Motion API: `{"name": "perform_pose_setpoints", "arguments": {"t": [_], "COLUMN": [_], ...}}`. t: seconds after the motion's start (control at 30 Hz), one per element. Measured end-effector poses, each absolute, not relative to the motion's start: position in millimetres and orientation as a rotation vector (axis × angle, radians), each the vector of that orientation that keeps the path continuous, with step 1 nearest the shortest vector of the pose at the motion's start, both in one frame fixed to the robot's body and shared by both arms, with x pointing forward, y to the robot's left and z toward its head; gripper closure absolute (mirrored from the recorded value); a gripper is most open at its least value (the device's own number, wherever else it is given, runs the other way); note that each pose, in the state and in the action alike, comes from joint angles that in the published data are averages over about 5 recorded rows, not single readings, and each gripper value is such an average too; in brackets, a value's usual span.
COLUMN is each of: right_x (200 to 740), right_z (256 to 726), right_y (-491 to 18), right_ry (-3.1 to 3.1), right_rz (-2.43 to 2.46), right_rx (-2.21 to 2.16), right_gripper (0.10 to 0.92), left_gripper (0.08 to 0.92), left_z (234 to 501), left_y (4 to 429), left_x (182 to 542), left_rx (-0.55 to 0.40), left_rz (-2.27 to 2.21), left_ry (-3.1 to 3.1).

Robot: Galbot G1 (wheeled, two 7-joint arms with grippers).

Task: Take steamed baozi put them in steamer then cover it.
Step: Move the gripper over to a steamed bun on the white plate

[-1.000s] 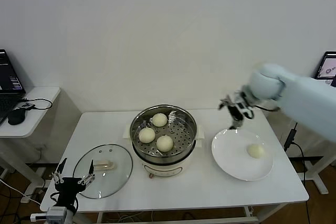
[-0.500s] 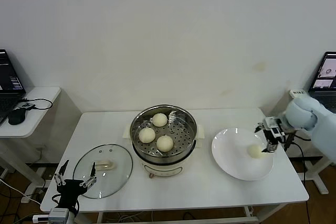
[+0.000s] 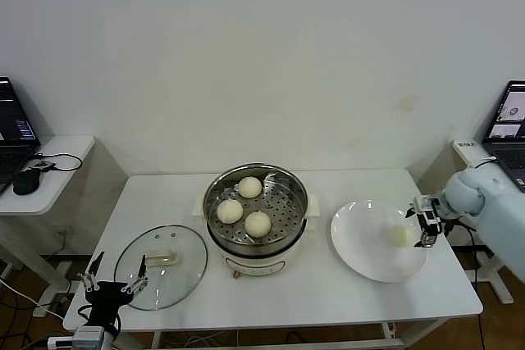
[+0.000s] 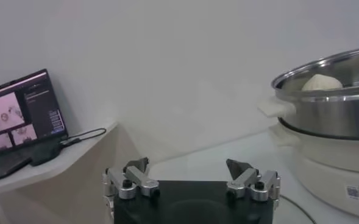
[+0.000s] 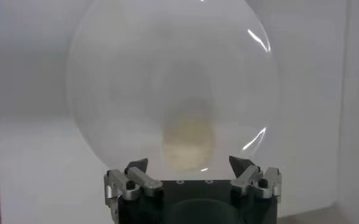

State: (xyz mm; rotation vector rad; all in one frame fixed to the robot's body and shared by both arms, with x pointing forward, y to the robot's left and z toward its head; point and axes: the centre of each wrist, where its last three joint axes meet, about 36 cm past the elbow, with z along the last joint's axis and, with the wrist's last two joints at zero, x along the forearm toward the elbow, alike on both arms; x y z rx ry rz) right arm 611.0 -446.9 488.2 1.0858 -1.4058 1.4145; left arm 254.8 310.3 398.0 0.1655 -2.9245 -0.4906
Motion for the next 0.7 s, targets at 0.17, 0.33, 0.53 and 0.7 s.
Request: {"name": "perform_pose_setpoints", "arguments": {"t": [0.17, 0.33, 0.53, 0.7], "right_x": [619.1, 624.4, 628.5, 629.9], "right_z": [472.9, 460.5, 453.2, 450.6], "right_y": [-441.5, -437.0, -437.2, -437.3], "right_ry": [-1.4, -1.393, -1.388, -1.382], "right_rz": [1.399, 1.388, 1.38, 1.375], "right_rx": [1.082, 1.076, 1.055, 1.046], "right_gripper": [0.2, 0.22, 0.279, 0.349], "left_gripper": [0.177, 0.177, 0.177, 0.177], "left_z": [397.2, 395.5, 393.3, 392.1], "left_y": [311.3, 311.0, 310.8, 311.5], "left_x": [255.3, 256.2, 256.7, 256.6], "left_rx": [0.17, 0.174, 0.175, 0.177], "left_rz": [-0.488, -0.483, -0.478, -0.479], "left_ry": [-2.923, -2.922, -2.918, -2.915]}}
